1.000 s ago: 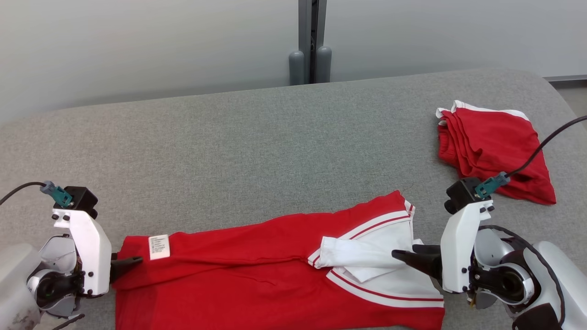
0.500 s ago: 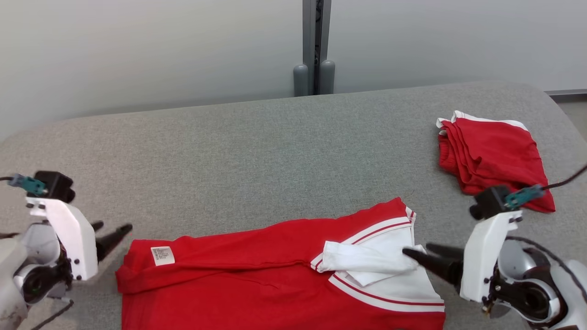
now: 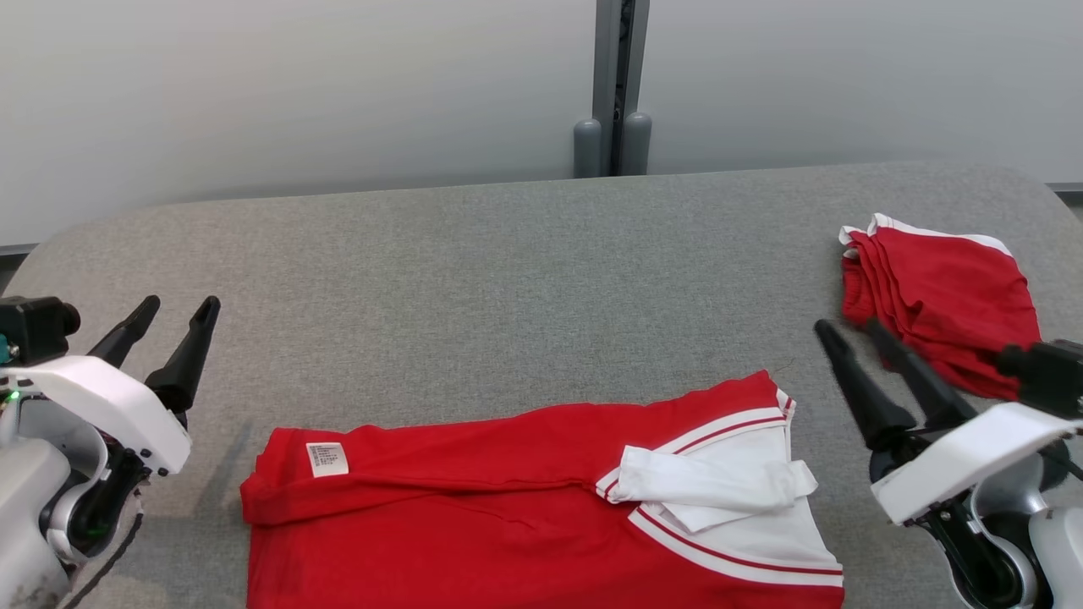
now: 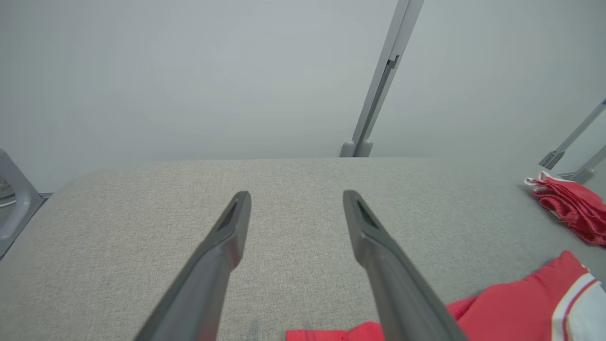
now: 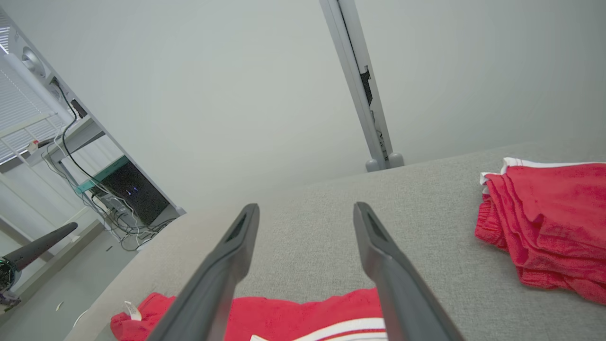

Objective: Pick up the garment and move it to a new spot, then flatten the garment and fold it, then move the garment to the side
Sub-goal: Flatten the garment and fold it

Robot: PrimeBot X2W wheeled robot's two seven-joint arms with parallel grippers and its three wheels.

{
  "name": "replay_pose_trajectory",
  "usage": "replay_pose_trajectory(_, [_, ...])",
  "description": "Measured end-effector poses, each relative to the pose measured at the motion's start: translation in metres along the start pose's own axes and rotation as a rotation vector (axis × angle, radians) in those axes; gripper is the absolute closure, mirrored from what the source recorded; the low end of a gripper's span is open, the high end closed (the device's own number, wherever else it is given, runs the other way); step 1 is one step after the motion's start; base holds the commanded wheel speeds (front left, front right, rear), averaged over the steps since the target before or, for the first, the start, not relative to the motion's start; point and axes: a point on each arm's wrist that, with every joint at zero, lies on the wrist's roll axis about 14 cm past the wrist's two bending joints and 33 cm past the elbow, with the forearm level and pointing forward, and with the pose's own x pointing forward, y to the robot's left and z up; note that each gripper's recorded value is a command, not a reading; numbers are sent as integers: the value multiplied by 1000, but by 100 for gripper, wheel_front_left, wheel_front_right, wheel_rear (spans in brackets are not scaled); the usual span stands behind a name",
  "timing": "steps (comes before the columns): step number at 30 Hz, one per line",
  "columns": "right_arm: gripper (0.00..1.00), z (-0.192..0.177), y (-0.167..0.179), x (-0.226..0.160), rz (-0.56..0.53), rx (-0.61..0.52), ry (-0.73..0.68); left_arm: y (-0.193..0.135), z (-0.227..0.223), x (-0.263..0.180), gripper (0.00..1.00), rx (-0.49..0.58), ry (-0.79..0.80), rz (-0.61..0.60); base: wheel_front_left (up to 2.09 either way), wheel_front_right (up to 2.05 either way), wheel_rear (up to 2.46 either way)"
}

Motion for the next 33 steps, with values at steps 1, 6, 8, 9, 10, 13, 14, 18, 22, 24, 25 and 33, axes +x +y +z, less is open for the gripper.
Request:
replay_pose_trajectory(1, [0, 5, -3, -1, -13, 0, -42, 0, 3, -2, 0, -17, -25, 9, 0, 0, 0])
replay_pose_trajectory(6, [0, 12, -19, -9, -83, -2, -169, -2, 9, -12, 0, -78, -98, 45, 0, 0, 0])
replay_pose_trajectory(8, [0, 6, -31, -16, -128, -81, -176, 1, 21, -17, 0, -106, -166, 72, 0, 0, 0])
replay_pose_trajectory(9, [0, 4, -37, -19, -149, -111, -182, 0, 21, -21, 0, -113, -188, 82, 0, 0, 0])
replay_pose_trajectory(10, [0, 1, -40, -21, -165, -115, -187, 1, 19, -26, 0, -116, -204, 96, 0, 0, 0])
replay_pose_trajectory(13, [0, -13, -46, -25, -206, -113, -187, 0, 11, -38, 0, -115, -245, 134, 0, 0, 0])
replay_pose_trajectory(14, [0, -17, -48, -26, -213, -119, -177, -1, 9, -41, 0, -110, -257, 144, 0, 0, 0])
replay_pose_trajectory(18, [0, -38, -49, -27, -233, -92, -138, 0, -2, -54, 0, -103, -297, 202, 0, 0, 0])
replay_pose_trajectory(22, [0, -59, -49, -27, -236, -81, -79, -2, -9, -62, 0, -66, -320, 229, 0, 0, 0])
replay_pose_trajectory(24, [0, -76, -47, -26, -223, -87, -11, -5, -16, -63, 0, -68, -320, 230, 0, 0, 0])
replay_pose_trajectory(25, [0, -83, -45, -25, -217, -86, 12, -5, -20, -64, 0, -71, -316, 232, 0, 0, 0])
replay_pose_trajectory(33, [0, -113, -48, -16, -223, -57, 153, -5, -32, -66, 0, -89, -315, 228, 0, 0, 0])
